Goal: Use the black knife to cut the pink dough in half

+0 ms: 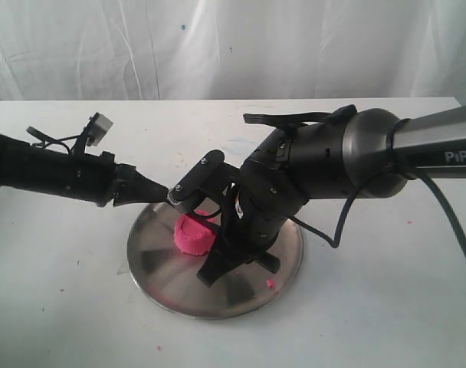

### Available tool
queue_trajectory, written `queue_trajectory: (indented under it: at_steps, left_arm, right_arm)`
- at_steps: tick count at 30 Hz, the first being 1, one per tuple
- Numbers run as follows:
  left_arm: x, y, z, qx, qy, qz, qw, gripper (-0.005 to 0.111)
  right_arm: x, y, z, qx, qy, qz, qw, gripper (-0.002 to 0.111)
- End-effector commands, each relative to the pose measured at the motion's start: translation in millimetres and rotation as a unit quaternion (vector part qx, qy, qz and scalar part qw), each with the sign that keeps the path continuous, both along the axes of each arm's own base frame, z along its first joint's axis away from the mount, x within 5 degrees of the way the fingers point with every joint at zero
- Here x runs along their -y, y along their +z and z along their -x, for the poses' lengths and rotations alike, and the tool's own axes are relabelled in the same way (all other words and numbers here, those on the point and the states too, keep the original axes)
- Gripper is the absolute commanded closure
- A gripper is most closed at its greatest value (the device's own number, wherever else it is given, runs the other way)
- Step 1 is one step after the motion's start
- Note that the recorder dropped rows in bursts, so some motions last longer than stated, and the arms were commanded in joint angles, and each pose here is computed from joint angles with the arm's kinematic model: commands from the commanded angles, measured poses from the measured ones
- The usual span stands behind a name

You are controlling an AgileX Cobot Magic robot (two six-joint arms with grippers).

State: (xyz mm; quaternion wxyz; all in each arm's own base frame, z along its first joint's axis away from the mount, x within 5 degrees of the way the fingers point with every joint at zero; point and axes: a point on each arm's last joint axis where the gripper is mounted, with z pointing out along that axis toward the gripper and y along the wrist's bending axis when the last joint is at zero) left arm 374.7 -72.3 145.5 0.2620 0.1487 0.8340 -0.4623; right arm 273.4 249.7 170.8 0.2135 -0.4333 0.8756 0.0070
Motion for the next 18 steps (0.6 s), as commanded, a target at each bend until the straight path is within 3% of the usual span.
queue_trajectory:
  at_steps: [1,8,13,18]
  left_arm:
    - [1,27,-5,-0.001,-0.031,-0.056,0.998,0.107]
    - [24,35,-12,-0.01,-0.081,-0.214,0.973,0.107]
    - [43,34,-12,0.018,-0.081,-0.237,0.968,0.107]
    - [45,34,-13,0.023,-0.079,-0.241,0.967,0.107]
  right_arm:
    - [-1,3,-2,0.008,-0.001,-0.008,1.0,0.108]
    - [-2,3,-2,0.008,-0.001,-0.008,1.0,0.108]
    - [-1,3,-2,0.006,-0.001,-0.006,1.0,0.108]
    - [0,3,-2,0.003,-0.002,-0.002,1.0,0.108]
